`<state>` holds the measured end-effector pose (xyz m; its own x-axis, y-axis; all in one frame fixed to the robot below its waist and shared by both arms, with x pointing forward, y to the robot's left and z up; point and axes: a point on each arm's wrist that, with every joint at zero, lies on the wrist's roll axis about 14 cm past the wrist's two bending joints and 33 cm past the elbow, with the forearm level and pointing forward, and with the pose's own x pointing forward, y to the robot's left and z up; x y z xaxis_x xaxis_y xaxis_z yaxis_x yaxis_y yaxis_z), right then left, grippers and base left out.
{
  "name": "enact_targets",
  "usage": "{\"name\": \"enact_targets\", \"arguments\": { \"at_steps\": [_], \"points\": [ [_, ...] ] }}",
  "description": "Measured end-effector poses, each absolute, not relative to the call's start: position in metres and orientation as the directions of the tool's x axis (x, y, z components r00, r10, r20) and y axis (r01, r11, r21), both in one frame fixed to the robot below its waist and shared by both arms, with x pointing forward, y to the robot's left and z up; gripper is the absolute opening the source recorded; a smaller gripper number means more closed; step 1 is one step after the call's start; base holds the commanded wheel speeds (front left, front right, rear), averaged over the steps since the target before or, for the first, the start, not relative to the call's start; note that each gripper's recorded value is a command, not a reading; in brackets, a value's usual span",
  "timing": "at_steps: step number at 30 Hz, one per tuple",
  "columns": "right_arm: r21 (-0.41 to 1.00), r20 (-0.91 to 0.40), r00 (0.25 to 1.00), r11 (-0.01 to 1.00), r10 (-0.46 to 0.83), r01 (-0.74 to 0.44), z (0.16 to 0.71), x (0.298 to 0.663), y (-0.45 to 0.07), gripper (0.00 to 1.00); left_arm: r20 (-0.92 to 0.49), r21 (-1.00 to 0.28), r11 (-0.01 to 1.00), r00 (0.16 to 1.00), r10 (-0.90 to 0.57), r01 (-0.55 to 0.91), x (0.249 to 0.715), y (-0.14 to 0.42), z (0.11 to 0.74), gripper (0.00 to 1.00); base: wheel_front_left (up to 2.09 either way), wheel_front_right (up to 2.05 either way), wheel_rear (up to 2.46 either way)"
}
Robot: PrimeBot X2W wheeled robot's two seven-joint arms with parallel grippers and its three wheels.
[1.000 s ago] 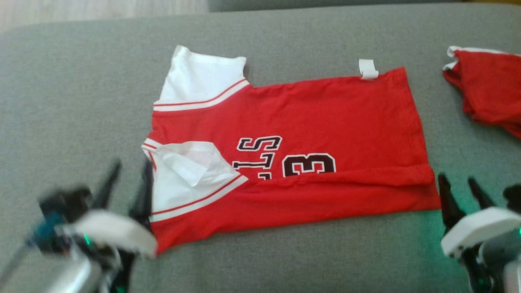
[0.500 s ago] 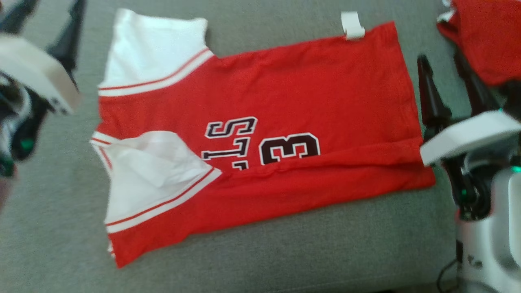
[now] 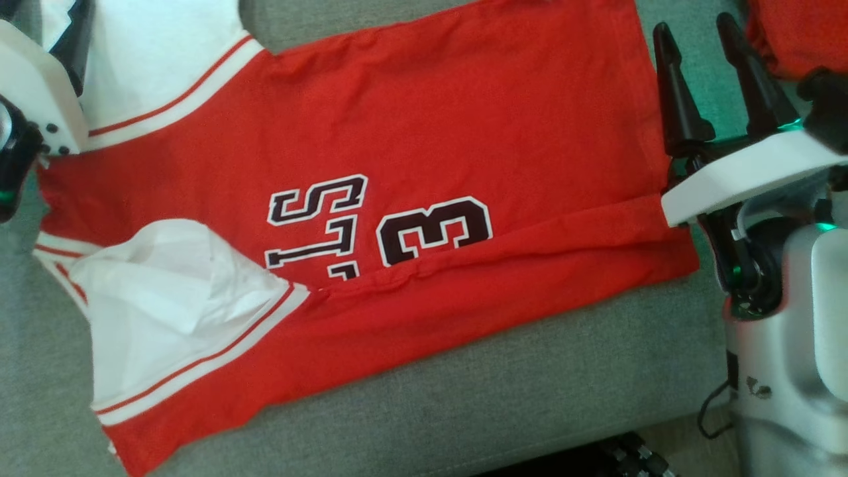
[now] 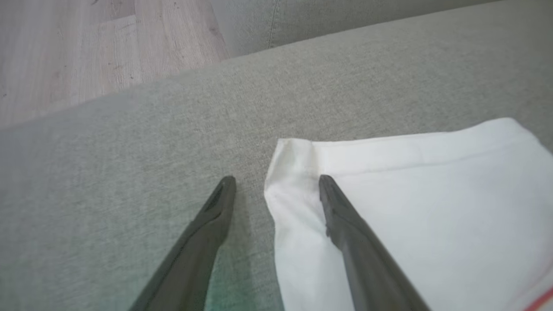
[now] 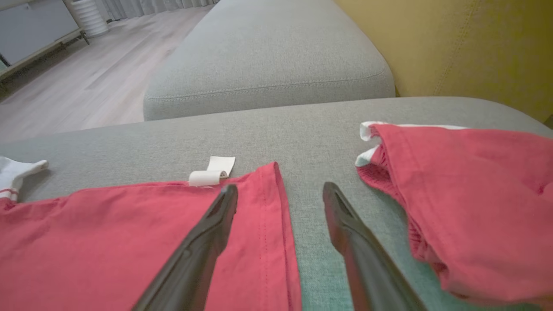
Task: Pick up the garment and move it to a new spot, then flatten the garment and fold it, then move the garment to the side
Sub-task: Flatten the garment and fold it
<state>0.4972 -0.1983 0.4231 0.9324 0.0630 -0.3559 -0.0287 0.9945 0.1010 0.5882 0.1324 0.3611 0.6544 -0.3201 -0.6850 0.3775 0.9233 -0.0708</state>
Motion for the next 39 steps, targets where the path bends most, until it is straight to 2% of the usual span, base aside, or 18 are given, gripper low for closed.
{"name": "enact_targets", "arguments": {
  "at_steps": [5, 6, 7, 8, 9, 13, 22, 29, 30, 31, 32, 33, 35, 36, 39],
  "points": [
    [0.103, -0.378, 0.923, 0.994, 0.069, -0.032, 0.414, 0.497, -0.196, 1.00, -0.693, -0.104, 0.915, 0.632, -0.348, 0.390, 0.590, 0.127, 0.359, 1.00, 0.00, 0.00, 0.00],
    [0.104, -0.378, 0.923, 0.994, 0.072, -0.036, 0.414, 0.500, -0.195, 1.00, -0.694, -0.111, 0.913, 0.627, -0.354, 0.393, 0.589, 0.125, 0.358, 0.89, 0.00, 0.00, 0.00],
    [0.103, -0.375, 0.924, 0.994, 0.077, -0.041, 0.414, 0.502, -0.194, 1.00, -0.694, -0.123, 0.908, 0.619, -0.367, 0.401, 0.587, 0.123, 0.358, 0.47, 0.00, 0.00, 0.00],
    [0.104, -0.372, 0.925, 0.994, 0.082, -0.047, 0.415, 0.506, -0.192, 1.00, -0.693, -0.135, 0.904, 0.613, -0.379, 0.405, 0.586, 0.120, 0.358, 0.32, 0.00, 0.00, 0.00],
    [0.102, -0.372, 0.924, 0.993, 0.088, -0.053, 0.415, 0.509, -0.190, 1.00, -0.689, -0.146, 0.899, 0.610, -0.392, 0.413, 0.585, 0.116, 0.359, 0.00, 0.00, 0.00, 0.00],
    [0.070, -0.401, 0.911, 0.995, 0.098, -0.076, 0.409, 0.520, -0.185, 1.00, -0.652, -0.166, 0.886, 0.625, -0.428, 0.433, 0.585, 0.104, 0.366, 0.00, 0.00, 0.00, 0.00],
    [-0.008, -0.479, 0.872, 0.993, 0.102, -0.121, 0.400, 0.556, -0.180, 1.00, -0.507, -0.146, 0.879, 0.729, -0.460, 0.453, 0.594, 0.098, 0.404, 0.00, 0.00, 0.00, 0.00],
    [-0.055, -0.631, 0.772, 0.988, 0.079, -0.147, 0.367, 0.556, -0.185, 1.00, -0.437, -0.138, 0.874, 0.763, -0.476, 0.466, 0.588, 0.100, 0.430, 0.00, 0.00, 0.00, 0.00],
    [-0.051, -0.644, 0.760, 0.987, 0.083, -0.151, 0.365, 0.556, -0.183, 0.94, -0.430, -0.138, 0.874, 0.766, -0.477, 0.466, 0.587, 0.100, 0.432, 0.00, 0.00, 0.00, 0.00],
    [-0.048, -0.655, 0.751, 0.987, 0.086, -0.155, 0.365, 0.556, -0.183, 0.68, -0.426, -0.138, 0.873, 0.768, -0.479, 0.467, 0.585, 0.100, 0.435, 0.00, 0.00, 0.00, 0.00],
    [-0.049, -0.664, 0.742, 0.986, 0.089, -0.162, 0.366, 0.557, -0.182, 0.49, -0.420, -0.139, 0.872, 0.769, -0.482, 0.470, 0.583, 0.099, 0.437, 0.00, 0.00, 0.00, 0.00],
    [-0.047, -0.670, 0.737, 0.985, 0.092, -0.166, 0.367, 0.557, -0.181, 0.42, -0.415, -0.140, 0.870, 0.770, -0.485, 0.473, 0.582, 0.099, 0.439, 0.00, 0.00, 0.00, 0.00],
    [-0.040, -0.678, 0.728, 0.984, 0.102, -0.174, 0.367, 0.557, -0.178, 0.17, -0.407, -0.140, 0.867, 0.770, -0.491, 0.478, 0.580, 0.097, 0.442, 0.00, 0.00, 0.00, 0.00],
    [-0.038, -0.682, 0.724, 0.984, 0.103, -0.176, 0.367, 0.556, -0.178, 0.00, -0.404, -0.139, 0.866, 0.771, -0.492, 0.480, 0.579, 0.097, 0.444, 0.00, 0.00, 0.00, 0.00],
    [-0.028, -0.686, 0.719, 0.984, 0.109, -0.175, 0.369, 0.556, -0.177, 0.00, -0.389, -0.139, 0.864, 0.776, -0.497, 0.484, 0.578, 0.095, 0.450, 0.00, 0.00, 0.00, 0.00]
  ]
}}
